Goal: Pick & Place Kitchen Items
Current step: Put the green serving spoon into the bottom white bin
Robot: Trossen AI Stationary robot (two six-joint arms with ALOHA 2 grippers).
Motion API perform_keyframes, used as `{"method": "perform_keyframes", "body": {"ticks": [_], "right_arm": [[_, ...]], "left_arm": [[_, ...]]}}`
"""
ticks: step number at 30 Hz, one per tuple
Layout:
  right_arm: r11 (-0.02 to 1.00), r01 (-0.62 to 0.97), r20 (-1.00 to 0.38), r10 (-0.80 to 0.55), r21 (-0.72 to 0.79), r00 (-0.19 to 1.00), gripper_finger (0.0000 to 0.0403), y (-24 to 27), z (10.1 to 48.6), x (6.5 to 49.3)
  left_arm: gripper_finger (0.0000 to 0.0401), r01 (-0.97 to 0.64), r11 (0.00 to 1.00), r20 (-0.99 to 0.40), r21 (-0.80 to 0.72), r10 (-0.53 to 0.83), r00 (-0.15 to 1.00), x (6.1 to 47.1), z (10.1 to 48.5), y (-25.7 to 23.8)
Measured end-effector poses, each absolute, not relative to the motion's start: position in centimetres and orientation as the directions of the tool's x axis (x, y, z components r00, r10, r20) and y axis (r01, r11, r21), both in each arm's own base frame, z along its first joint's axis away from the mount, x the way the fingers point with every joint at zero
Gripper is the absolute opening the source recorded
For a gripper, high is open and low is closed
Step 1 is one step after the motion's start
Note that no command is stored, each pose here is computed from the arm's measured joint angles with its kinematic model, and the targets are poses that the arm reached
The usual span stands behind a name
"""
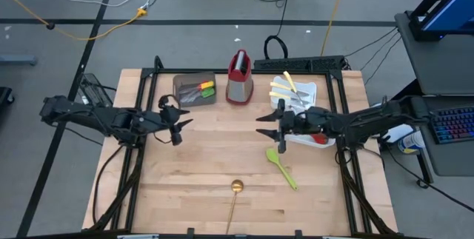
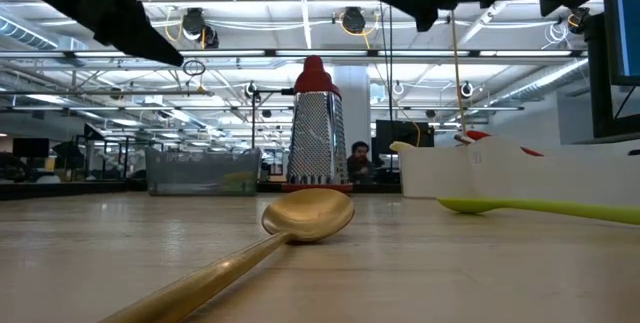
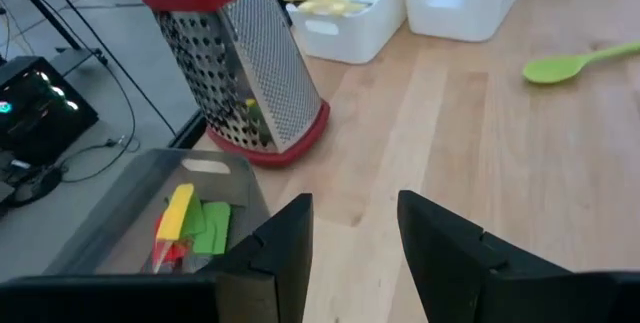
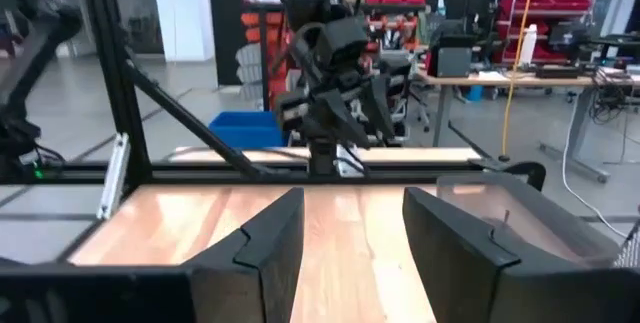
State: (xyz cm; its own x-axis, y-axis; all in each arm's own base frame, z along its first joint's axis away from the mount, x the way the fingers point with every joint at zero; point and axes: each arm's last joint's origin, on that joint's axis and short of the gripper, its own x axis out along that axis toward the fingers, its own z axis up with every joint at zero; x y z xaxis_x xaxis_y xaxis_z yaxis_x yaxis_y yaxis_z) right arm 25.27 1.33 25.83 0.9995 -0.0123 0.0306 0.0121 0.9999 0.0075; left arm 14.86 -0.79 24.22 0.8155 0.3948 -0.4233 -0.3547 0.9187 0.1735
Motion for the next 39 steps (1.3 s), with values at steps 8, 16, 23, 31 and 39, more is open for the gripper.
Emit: {"method": "perform_keyframes", "body": {"ticks": [8, 16, 23, 31, 39], "right_arm": [[0.998, 0.014, -0.016, -0.015, -0.058, 1.0, 0.0164, 1.4, 24.6, 26.1], [0.997, 0.014, -0.016, -0.015, -0.073, 1.0, 0.0164, 1.4, 24.6, 26.1], [0.997, 0.014, -0.016, -0.015, -0.073, 1.0, 0.0164, 1.4, 24.6, 26.1], [0.997, 0.014, -0.017, -0.016, -0.074, 1.0, 0.0164, 1.4, 24.6, 26.1], [0.997, 0.014, -0.018, -0.016, -0.074, 1.0, 0.0164, 1.4, 24.6, 26.1]], "left_arm": [[0.0154, -0.341, 0.918, -0.446, 0.203, 0.397, 0.802, 15.2, 23.7, -0.8], [0.0154, -0.341, 0.918, -0.445, 0.202, 0.397, 0.803, 15.2, 23.7, -0.8], [0.0154, -0.341, 0.918, -0.445, 0.202, 0.397, 0.803, 15.2, 23.7, -0.8], [0.0154, -0.341, 0.918, -0.445, 0.202, 0.397, 0.803, 15.2, 23.7, -0.8], [0.0154, -0.342, 0.918, -0.445, 0.202, 0.397, 0.803, 15.2, 23.7, -0.8]]}}
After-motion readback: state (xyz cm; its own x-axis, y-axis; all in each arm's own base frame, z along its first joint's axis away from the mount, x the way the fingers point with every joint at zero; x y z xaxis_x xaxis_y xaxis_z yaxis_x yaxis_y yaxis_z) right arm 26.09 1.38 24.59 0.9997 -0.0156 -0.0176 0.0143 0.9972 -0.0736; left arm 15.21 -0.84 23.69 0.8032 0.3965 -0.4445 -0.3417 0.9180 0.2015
